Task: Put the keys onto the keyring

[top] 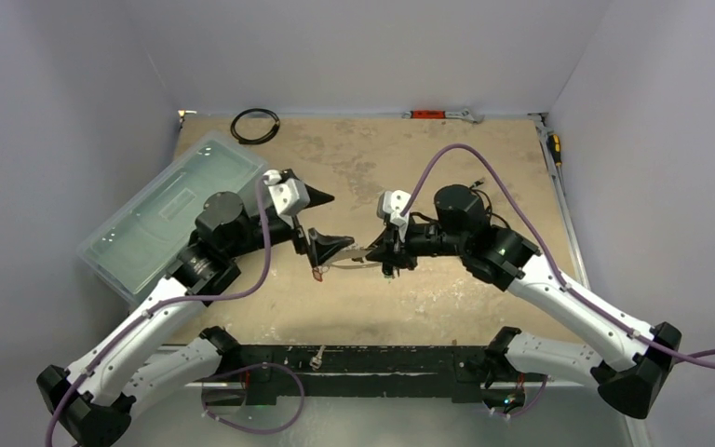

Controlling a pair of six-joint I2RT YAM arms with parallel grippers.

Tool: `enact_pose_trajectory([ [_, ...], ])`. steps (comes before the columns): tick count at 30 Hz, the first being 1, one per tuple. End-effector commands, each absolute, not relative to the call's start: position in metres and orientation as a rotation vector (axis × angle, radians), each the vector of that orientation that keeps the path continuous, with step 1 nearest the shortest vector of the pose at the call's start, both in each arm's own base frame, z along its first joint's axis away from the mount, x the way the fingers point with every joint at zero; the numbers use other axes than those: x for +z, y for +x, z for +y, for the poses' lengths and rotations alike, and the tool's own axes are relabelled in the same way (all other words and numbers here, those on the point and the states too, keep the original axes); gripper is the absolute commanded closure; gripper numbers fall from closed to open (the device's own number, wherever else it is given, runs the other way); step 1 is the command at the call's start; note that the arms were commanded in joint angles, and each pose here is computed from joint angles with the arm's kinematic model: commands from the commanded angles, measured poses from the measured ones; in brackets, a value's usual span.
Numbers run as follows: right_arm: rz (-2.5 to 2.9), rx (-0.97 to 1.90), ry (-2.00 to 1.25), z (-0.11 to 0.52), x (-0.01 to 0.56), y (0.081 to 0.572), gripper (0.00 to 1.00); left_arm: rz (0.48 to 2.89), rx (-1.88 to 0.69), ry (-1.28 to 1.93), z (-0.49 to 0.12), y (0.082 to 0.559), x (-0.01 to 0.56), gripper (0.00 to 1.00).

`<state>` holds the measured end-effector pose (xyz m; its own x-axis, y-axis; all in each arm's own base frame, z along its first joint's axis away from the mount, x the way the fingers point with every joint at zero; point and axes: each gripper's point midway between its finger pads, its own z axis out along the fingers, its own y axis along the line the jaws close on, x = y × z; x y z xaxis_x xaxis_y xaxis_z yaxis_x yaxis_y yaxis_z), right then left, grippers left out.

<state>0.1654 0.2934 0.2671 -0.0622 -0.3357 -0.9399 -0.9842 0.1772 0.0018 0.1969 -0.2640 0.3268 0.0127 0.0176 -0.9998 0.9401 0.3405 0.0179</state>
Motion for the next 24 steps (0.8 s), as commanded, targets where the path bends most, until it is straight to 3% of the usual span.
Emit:
enact_pose_trajectory([
  [1,1.491,0.785,-1.186,0.288,0.297,0.189,1.00,1.517,-0.889,0.594,-0.237,0.219,0.352,0.01],
  [3,1.493,0.739,-1.137,0.284,0.299,0.198,1.00,1.582,-0.872,0.485,-0.227,0.225,0.353,0.01],
  [8,1.525,0.594,-1.023,0.273,0.295,0.223,1.00,1.807,-0.838,0.372,-0.225,0.238,0.333,0.15],
  [12,1.528,0.462,-1.044,0.274,0.284,0.225,1.00,1.840,-0.915,0.631,-0.248,0.221,0.312,0.18],
  [16,1.517,0.213,-1.071,0.259,0.261,0.232,1.00,1.583,-0.835,0.888,-0.245,0.206,0.296,0.13],
  [20,1.437,0.166,-1.070,0.251,0.264,0.224,1.00,1.210,-0.742,1.038,-0.243,0.189,0.310,0.06],
  [24,1.360,0.217,-1.068,0.252,0.277,0.214,1.00,1.186,-0.698,1.277,-0.248,0.181,0.283,0.05],
])
